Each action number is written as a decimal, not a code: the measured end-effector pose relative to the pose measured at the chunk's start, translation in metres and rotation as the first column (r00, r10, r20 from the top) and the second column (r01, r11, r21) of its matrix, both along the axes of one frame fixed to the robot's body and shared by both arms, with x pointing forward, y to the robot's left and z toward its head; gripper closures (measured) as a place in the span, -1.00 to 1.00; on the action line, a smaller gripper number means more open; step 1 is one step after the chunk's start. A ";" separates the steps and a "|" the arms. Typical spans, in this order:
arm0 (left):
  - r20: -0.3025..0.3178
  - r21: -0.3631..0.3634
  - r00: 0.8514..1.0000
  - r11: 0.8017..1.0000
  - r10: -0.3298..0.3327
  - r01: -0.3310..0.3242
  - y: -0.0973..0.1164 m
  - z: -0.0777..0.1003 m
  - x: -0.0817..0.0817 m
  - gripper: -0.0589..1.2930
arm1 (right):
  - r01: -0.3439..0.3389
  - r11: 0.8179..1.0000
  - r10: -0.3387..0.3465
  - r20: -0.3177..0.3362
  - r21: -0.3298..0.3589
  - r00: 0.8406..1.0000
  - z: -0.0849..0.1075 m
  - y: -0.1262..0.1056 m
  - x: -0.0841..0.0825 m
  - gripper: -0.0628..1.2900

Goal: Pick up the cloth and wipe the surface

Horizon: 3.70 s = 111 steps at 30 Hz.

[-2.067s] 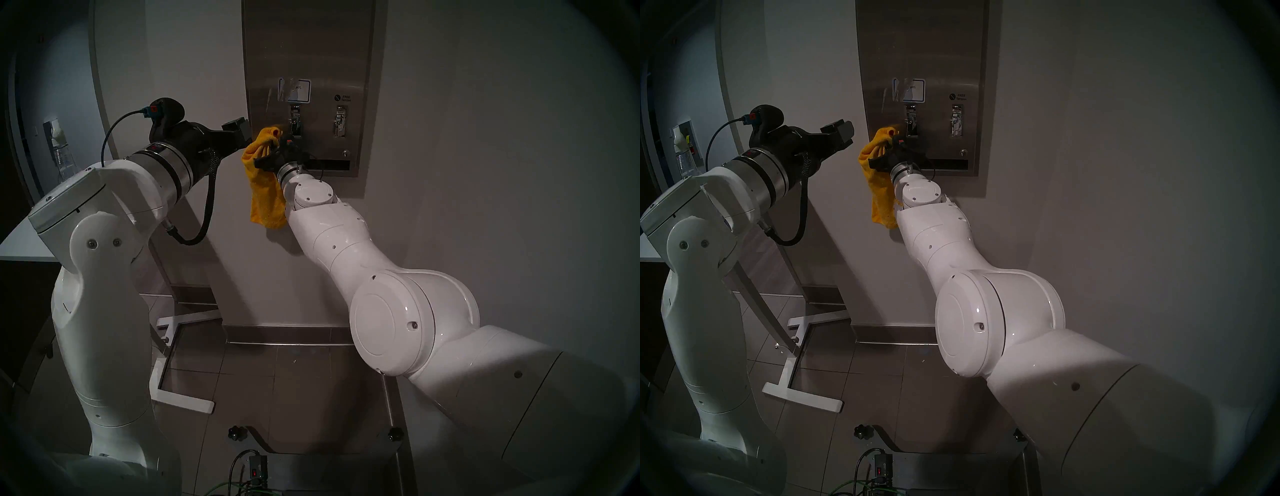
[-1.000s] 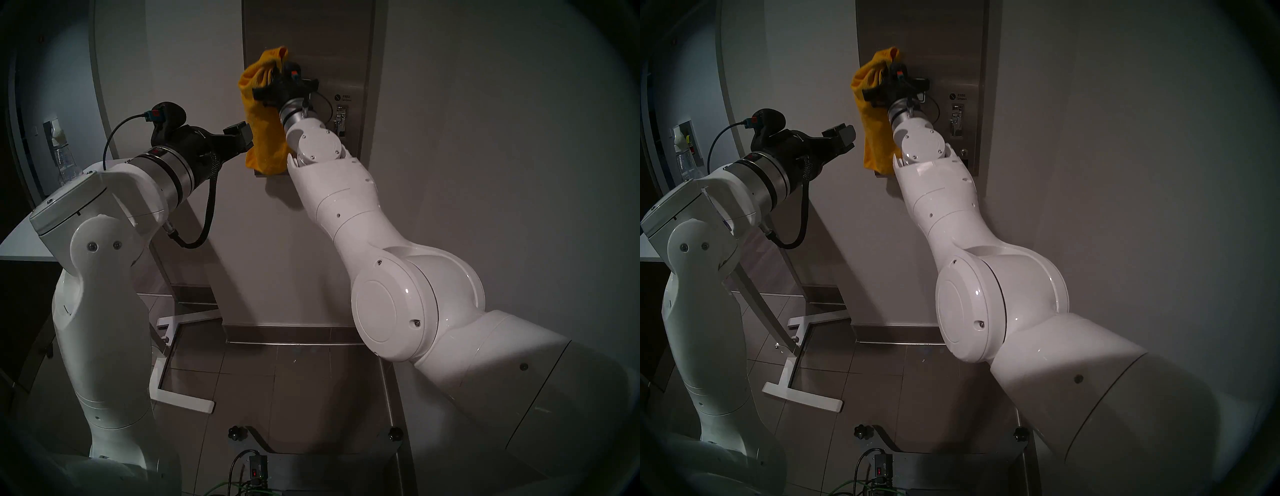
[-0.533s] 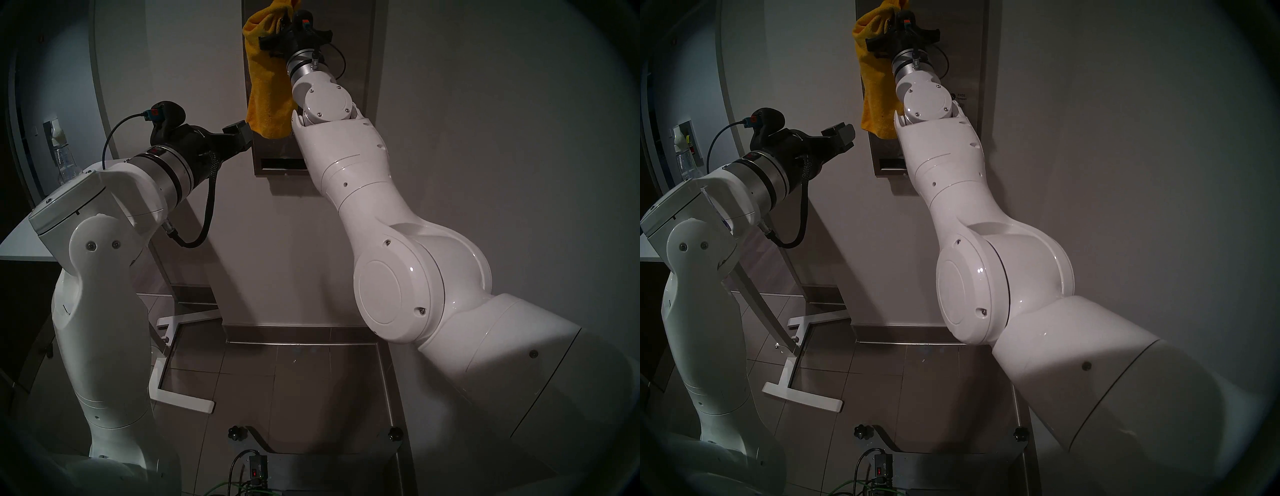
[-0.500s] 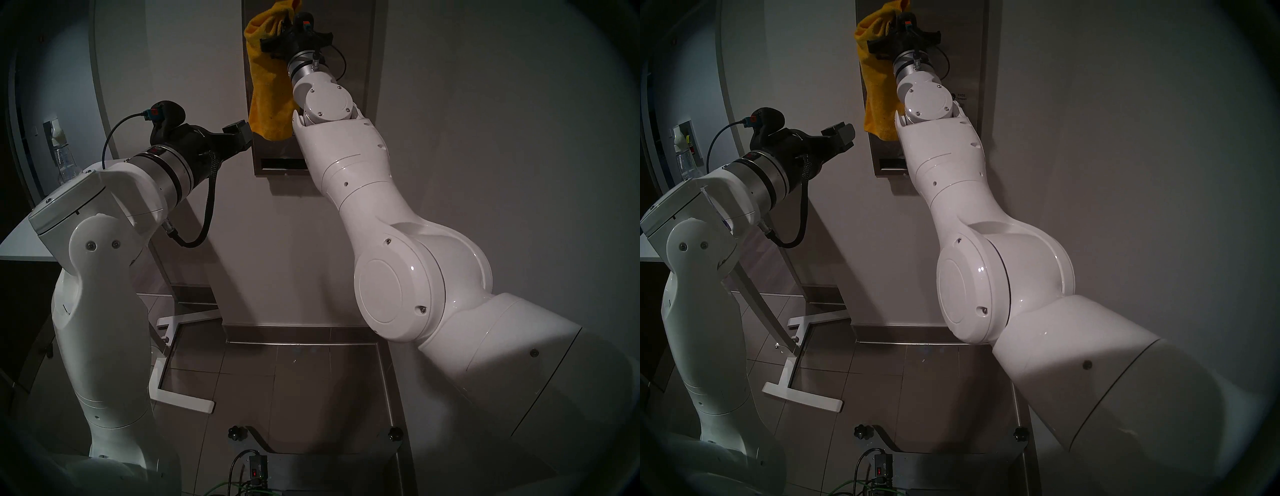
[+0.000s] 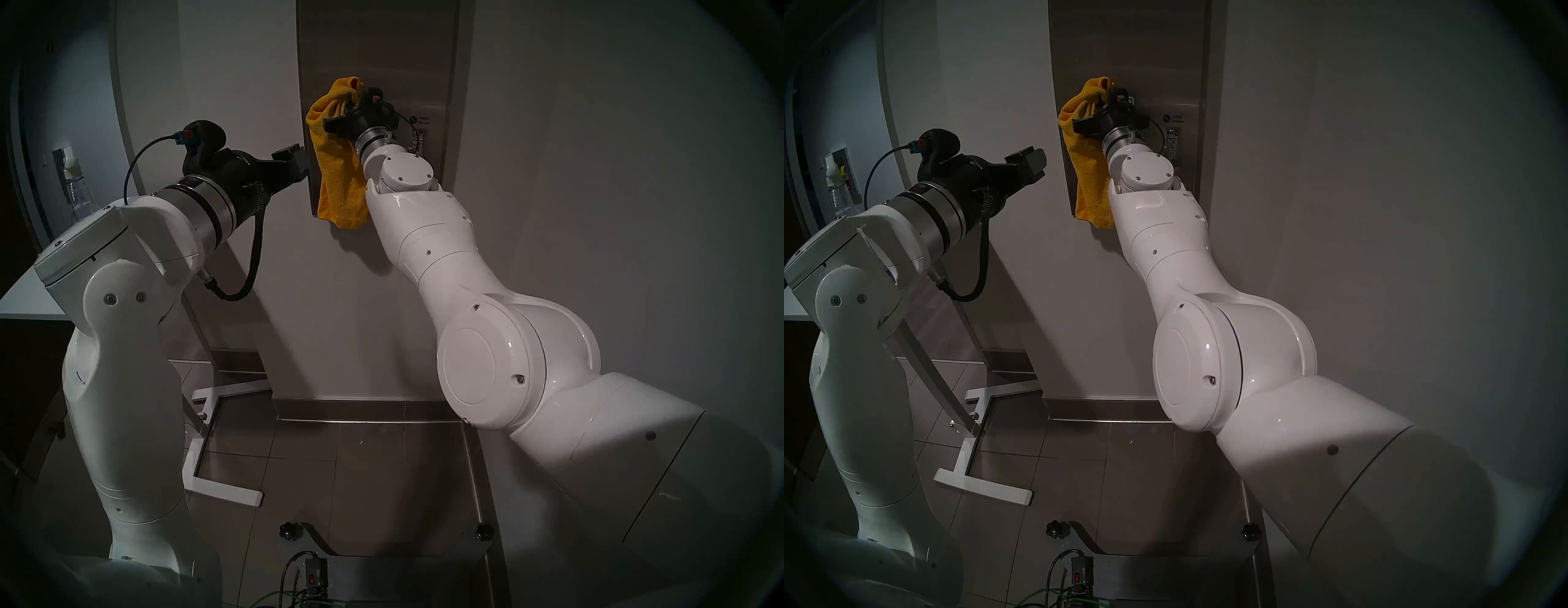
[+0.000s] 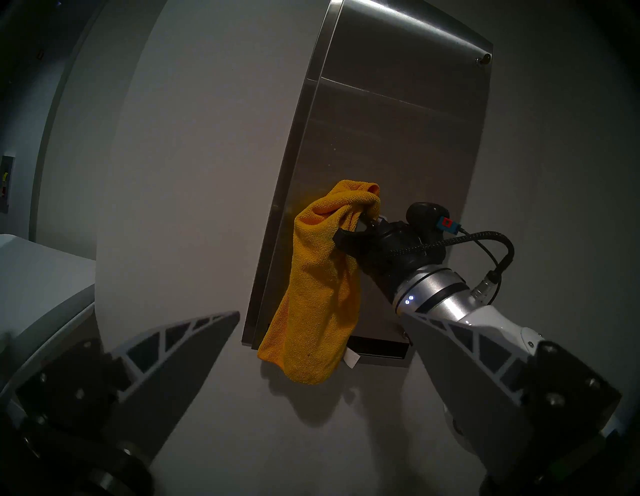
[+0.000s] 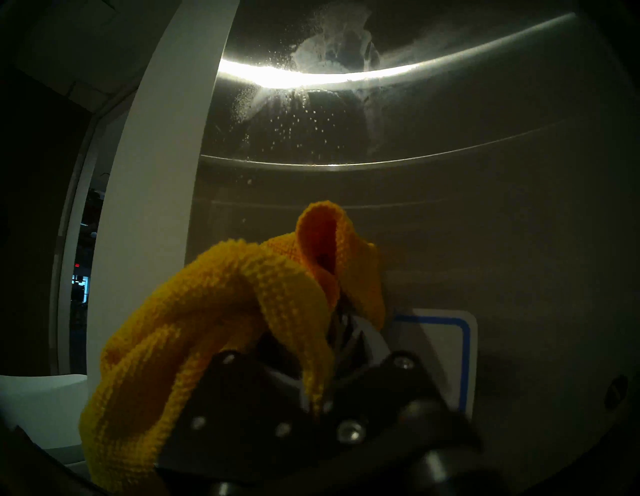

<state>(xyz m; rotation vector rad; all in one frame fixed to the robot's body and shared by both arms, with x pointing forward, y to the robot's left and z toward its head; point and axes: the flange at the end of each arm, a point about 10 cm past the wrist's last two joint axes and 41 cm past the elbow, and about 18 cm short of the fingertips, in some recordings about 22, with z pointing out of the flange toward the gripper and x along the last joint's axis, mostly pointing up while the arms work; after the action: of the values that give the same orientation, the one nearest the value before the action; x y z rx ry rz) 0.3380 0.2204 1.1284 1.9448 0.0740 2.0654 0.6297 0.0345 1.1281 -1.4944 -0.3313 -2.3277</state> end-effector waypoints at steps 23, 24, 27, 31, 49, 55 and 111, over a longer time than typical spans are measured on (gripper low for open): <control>0.000 0.000 1.000 1.000 0.001 -0.001 0.000 0.000 0.000 -0.95 | -0.136 0.990 0.138 -0.233 0.022 0.963 -0.100 0.013 -0.004 0.96; 0.000 0.001 1.000 1.000 0.001 -0.001 0.000 0.000 0.000 -0.95 | -0.138 0.990 0.138 -0.251 0.018 0.958 -0.107 0.014 -0.005 0.96; 0.001 0.001 1.000 1.000 0.001 -0.001 0.000 0.000 0.000 -0.95 | -0.133 0.991 0.128 -0.287 0.003 0.949 -0.125 0.014 -0.008 0.96; 0.001 0.001 1.000 1.000 0.002 -0.002 0.000 0.000 0.000 -0.95 | -0.122 0.992 0.110 -0.275 -0.025 0.955 -0.128 0.014 -0.010 0.96; -0.007 0.002 1.000 1.000 0.002 -0.002 0.000 -0.002 0.000 -0.95 | -0.041 0.998 0.044 0.074 -0.045 0.996 -0.034 -0.005 -0.009 0.97; -0.010 0.002 1.000 1.000 0.002 -0.002 0.000 -0.003 0.000 -0.95 | -0.002 1.000 0.008 0.247 -0.025 0.969 0.021 -0.012 -0.017 0.97; 0.003 -0.001 1.000 1.000 0.006 -0.006 0.000 0.001 0.000 -0.95 | -0.157 0.987 0.146 -0.228 -0.032 0.963 -0.044 0.014 0.001 0.96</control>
<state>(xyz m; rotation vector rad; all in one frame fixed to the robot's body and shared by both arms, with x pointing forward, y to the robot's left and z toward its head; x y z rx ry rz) 0.3381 0.2208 1.1294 1.9431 0.0799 2.0718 0.6302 0.0489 1.0839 -1.6747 -0.4292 -2.0221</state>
